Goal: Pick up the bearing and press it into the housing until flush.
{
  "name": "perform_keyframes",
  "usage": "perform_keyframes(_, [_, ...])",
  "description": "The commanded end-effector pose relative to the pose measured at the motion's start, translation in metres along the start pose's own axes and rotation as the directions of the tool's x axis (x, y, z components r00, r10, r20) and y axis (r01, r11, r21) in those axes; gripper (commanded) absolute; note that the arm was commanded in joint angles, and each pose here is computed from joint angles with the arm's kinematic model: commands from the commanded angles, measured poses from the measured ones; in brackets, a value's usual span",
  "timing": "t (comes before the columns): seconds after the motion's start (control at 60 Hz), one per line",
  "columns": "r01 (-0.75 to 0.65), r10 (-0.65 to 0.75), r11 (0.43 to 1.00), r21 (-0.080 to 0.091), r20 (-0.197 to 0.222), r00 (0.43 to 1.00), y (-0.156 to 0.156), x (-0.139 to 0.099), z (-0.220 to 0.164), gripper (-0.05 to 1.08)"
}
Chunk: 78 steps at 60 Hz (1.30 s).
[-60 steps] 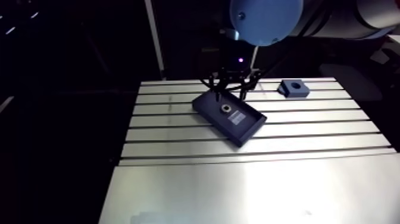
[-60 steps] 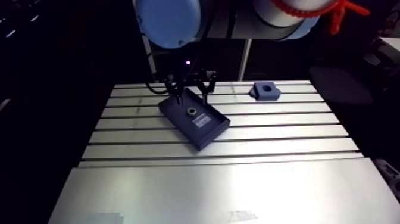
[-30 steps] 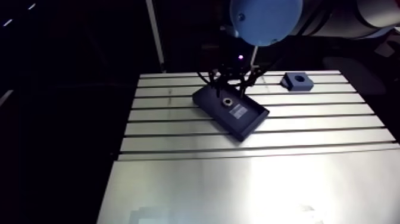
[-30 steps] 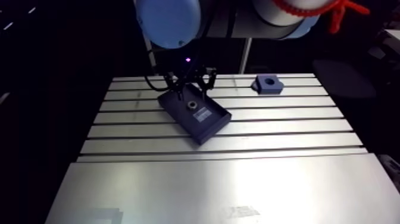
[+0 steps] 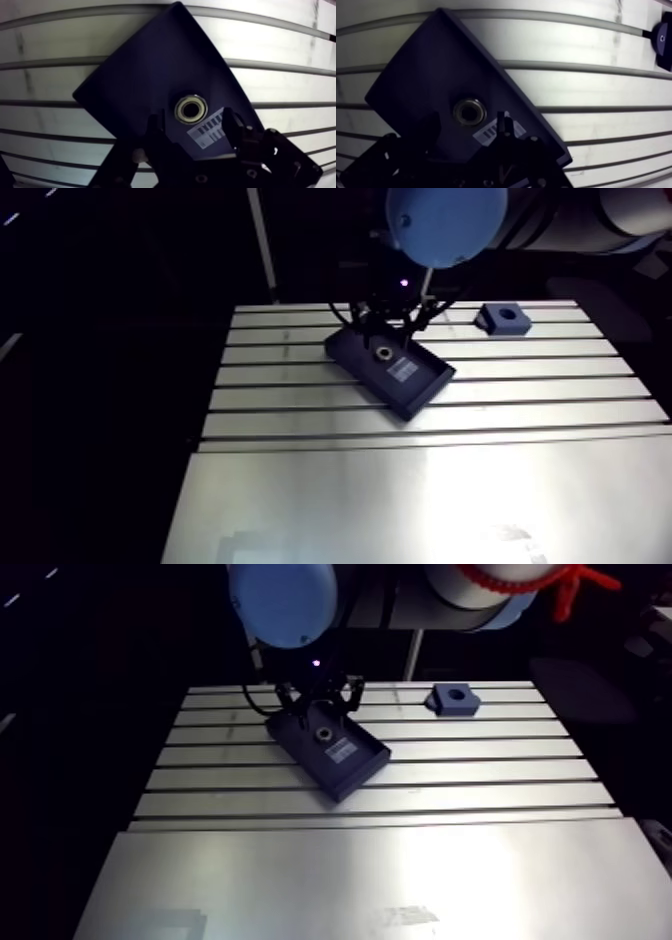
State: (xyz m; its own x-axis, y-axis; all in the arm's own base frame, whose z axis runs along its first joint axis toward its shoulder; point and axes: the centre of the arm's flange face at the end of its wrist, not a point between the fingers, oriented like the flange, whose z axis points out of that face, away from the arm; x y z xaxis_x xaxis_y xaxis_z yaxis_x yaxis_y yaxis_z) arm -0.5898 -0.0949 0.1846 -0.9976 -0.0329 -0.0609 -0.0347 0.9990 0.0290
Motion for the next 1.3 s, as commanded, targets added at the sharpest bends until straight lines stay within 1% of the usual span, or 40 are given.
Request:
perform_keyframes(0.017, [0.002, -0.002, 1.0, 0.0, 0.005, 1.0, -0.001, 0.0, 0.003, 0.33])
perform_keyframes(0.4, [0.002, -0.002, 1.0, 0.001, 0.013, 1.0, -0.002, 0.0, 0.008, 0.35])
perform_keyframes(0.667, [0.002, -0.002, 1.0, 0.002, 0.018, 1.0, -0.002, 0.0, 0.011, 0.41])
perform_keyframes(0.8, [0.002, -0.002, 1.0, 0.001, -0.002, 1.0, -0.002, 0.002, 0.01, 0.42])
perform_keyframes(1.2, [0.002, -0.002, 1.0, 0.002, 0.004, 1.0, -0.002, 0.003, 0.014, 0.44])
perform_keyframes(1.3, [0.002, -0.002, 1.0, 0.003, 0.0, 1.0, -0.002, 0.003, 0.013, 0.45])
